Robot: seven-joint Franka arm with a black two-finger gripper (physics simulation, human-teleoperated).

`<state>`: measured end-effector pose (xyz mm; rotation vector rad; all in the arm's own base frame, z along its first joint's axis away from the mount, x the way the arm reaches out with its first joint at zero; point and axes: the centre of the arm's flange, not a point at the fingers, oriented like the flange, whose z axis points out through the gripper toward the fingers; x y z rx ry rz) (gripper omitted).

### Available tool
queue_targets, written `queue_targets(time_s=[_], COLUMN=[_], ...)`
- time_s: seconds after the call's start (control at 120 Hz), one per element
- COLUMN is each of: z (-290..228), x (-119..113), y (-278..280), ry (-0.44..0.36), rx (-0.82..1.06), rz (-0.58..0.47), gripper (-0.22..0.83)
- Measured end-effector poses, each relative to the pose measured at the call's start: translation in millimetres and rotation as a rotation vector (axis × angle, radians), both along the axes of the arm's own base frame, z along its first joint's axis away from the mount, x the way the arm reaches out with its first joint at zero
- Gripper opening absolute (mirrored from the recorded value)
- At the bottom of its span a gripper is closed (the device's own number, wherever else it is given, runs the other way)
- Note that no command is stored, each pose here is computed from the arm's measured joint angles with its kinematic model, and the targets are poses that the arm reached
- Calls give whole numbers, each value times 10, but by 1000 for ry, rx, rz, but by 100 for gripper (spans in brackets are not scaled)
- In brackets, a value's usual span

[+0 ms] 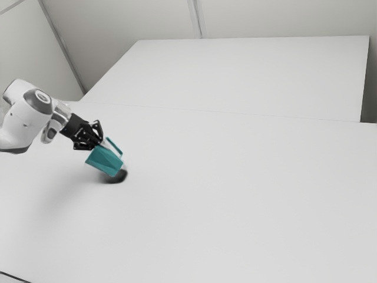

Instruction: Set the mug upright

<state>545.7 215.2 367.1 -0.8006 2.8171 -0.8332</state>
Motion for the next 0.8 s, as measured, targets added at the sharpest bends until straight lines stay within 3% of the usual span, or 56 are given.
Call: queue_targets(time_s=[0.325,0.542,0.8], z=[480,391,245], x=[246,4,-142], y=[-1146,-1807,-2600], ry=[-8,-30,-127], rx=[445,582,727], rz=[-483,-672,-894], gripper=[-17,-17,-17])
